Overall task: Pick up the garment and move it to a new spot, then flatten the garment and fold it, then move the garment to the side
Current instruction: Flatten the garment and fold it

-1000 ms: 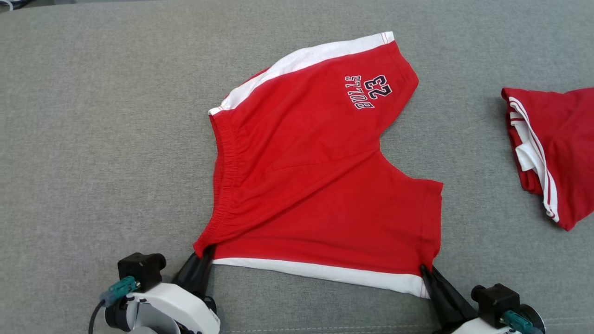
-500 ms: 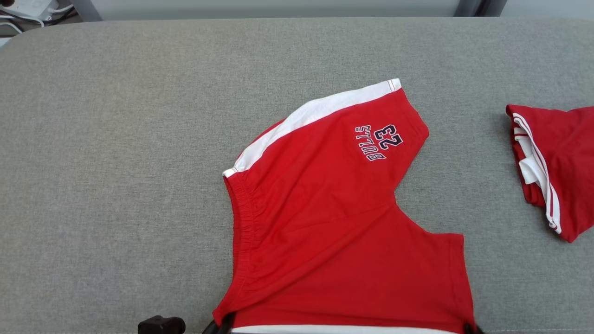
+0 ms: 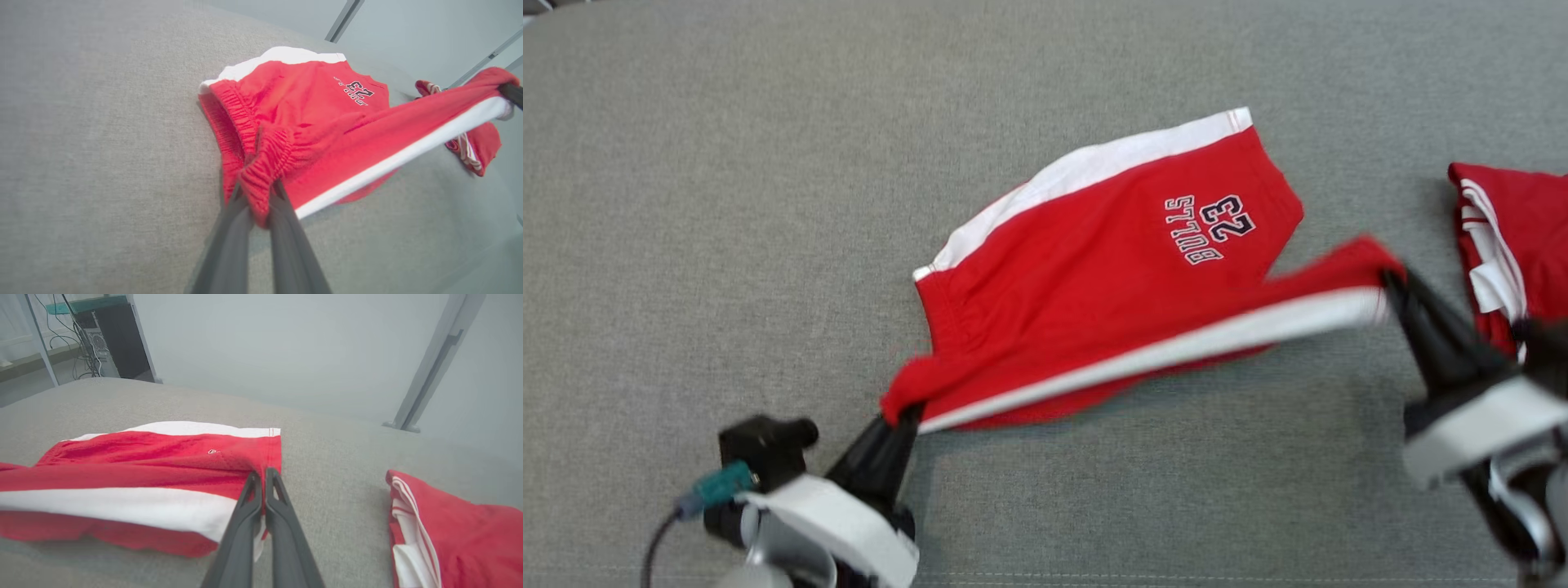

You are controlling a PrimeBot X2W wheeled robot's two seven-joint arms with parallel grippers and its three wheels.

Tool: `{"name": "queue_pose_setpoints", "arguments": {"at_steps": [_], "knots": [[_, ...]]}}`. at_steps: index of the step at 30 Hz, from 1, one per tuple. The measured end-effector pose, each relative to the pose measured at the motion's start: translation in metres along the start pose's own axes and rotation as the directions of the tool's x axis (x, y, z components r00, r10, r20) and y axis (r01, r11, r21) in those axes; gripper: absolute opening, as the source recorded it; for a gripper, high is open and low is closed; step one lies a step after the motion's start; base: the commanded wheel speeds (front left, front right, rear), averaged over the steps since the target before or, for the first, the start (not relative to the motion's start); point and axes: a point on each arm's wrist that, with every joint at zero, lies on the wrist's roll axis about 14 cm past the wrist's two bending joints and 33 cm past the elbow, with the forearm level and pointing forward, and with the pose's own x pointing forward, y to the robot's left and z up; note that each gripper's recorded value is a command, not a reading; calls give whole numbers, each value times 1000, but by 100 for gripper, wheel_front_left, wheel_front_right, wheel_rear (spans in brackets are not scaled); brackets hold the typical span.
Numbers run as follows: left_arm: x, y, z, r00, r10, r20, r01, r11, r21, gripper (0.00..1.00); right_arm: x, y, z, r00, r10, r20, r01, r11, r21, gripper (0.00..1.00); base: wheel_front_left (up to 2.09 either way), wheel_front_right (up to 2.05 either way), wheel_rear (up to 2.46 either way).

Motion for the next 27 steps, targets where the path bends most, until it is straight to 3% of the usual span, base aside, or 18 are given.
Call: {"name": "queue_pose_setpoints", "arguments": {"at_steps": [8, 14, 19, 20, 21, 22, 23, 27], "knots": [[62, 5, 38, 995, -60, 80, 69, 991, -112, 0, 109, -11, 26, 996, 85, 3, -84, 994, -69, 0, 0, 0, 0], [105, 21, 39, 997, -51, 64, 61, 985, -159, 0, 168, -11, -8, 988, 116, -105, -125, 989, -80, 0, 0, 0, 0], [119, 38, 29, 999, -24, 43, 31, 983, -180, 0, 191, 2, -47, 969, 157, -190, -169, 984, -50, 0, 0, 0, 0], [121, 40, 30, 999, -21, 47, 29, 984, -176, 12, 194, 2, -51, 968, 157, -195, -168, 985, -39, 0, 0, 0, 0], [123, 41, 31, 998, -24, 53, 33, 984, -173, 48, 196, 2, -53, 969, 158, -191, -166, 986, -26, 27, 0, 0, 0], [125, 41, 34, 998, -23, 67, 34, 985, -168, 100, 198, 2, -53, 970, 158, -183, -165, 986, -23, 47, 0, 0, 0], [126, 42, 36, 997, -20, 75, 32, 986, -165, 100, 199, 2, -53, 971, 159, -179, -165, 986, -16, 100, 0, 0, 0], [126, 45, 37, 996, -11, 90, 25, 989, -148, 100, 200, -3, -48, 976, 152, -154, -153, 988, 4, 100, 0, 0, 0]]}}
